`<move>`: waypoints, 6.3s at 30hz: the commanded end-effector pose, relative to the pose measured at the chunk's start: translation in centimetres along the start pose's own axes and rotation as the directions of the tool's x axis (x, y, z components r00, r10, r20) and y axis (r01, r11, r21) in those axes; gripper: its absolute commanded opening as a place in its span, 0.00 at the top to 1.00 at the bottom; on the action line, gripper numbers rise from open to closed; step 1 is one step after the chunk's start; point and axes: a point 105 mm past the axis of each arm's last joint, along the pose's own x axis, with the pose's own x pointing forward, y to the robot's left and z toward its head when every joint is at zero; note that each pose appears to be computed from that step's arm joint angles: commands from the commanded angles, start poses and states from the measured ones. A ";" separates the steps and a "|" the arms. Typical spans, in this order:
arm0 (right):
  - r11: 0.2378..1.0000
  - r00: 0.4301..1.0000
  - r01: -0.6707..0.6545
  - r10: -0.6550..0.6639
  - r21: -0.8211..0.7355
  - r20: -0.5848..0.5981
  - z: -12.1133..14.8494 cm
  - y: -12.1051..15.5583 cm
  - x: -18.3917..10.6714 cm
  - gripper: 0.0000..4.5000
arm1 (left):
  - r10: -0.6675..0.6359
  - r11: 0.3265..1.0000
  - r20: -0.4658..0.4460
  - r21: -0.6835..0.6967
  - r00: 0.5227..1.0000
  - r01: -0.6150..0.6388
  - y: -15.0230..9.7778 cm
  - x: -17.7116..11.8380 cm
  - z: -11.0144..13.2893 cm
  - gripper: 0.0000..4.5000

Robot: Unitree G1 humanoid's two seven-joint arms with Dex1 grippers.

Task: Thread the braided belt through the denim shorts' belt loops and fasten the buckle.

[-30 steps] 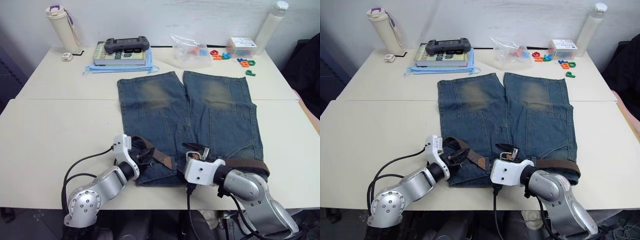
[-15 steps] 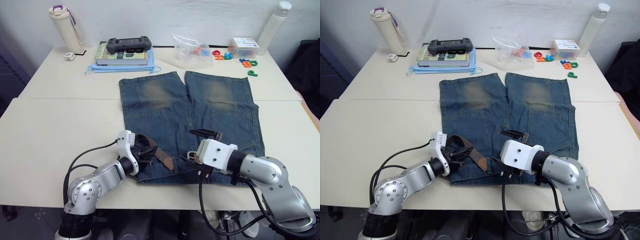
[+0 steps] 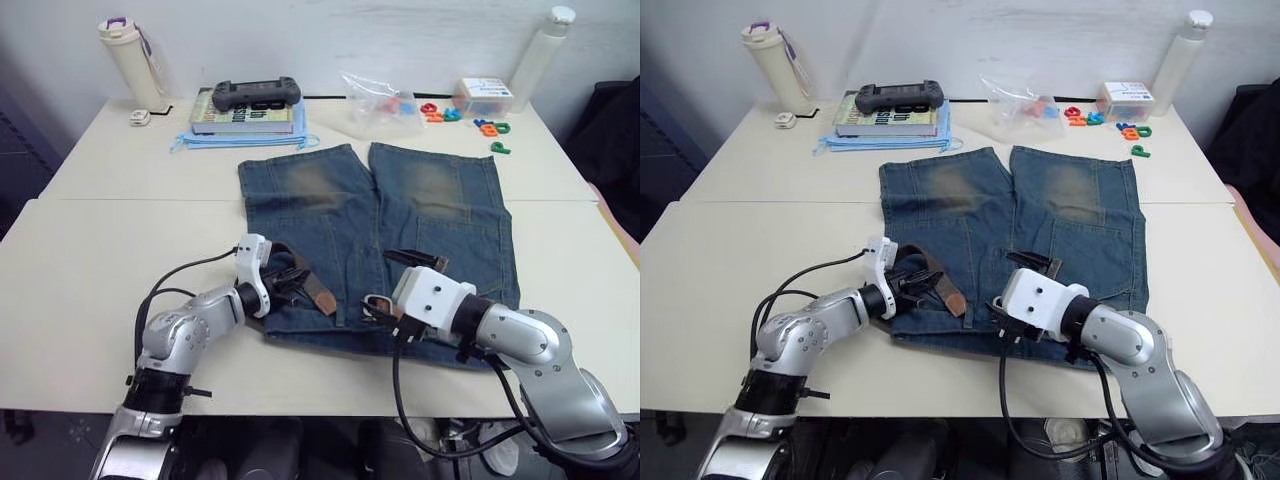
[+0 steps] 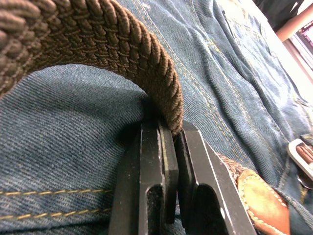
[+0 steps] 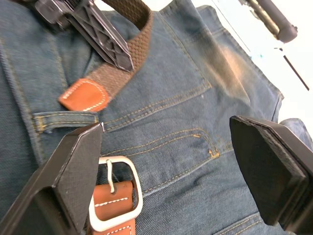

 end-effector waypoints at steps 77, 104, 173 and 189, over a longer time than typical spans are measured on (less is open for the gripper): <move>1.000 0.998 0.017 -0.016 -0.016 0.057 1.1 0.1 3.2 0.03 | 0.311 0.872 0.303 -0.468 0.901 -0.143 -3.7 -4.1 0.5 1.00; 0.999 0.999 0.019 -0.018 -0.028 0.041 0.8 0.0 2.9 0.03 | 0.086 0.912 0.192 -0.410 0.978 0.000 -7.6 -0.6 -1.3 1.00; 0.863 0.999 -0.032 0.018 -0.505 -0.033 -2.6 4.3 2.6 0.98 | 0.017 0.972 0.114 -0.235 0.993 0.010 -7.4 -1.1 -1.7 1.00; 0.884 1.000 -0.002 0.013 -0.467 0.019 -1.3 2.9 2.4 1.00 | -0.200 0.959 0.000 0.203 0.980 0.195 -7.3 -6.4 -2.3 0.19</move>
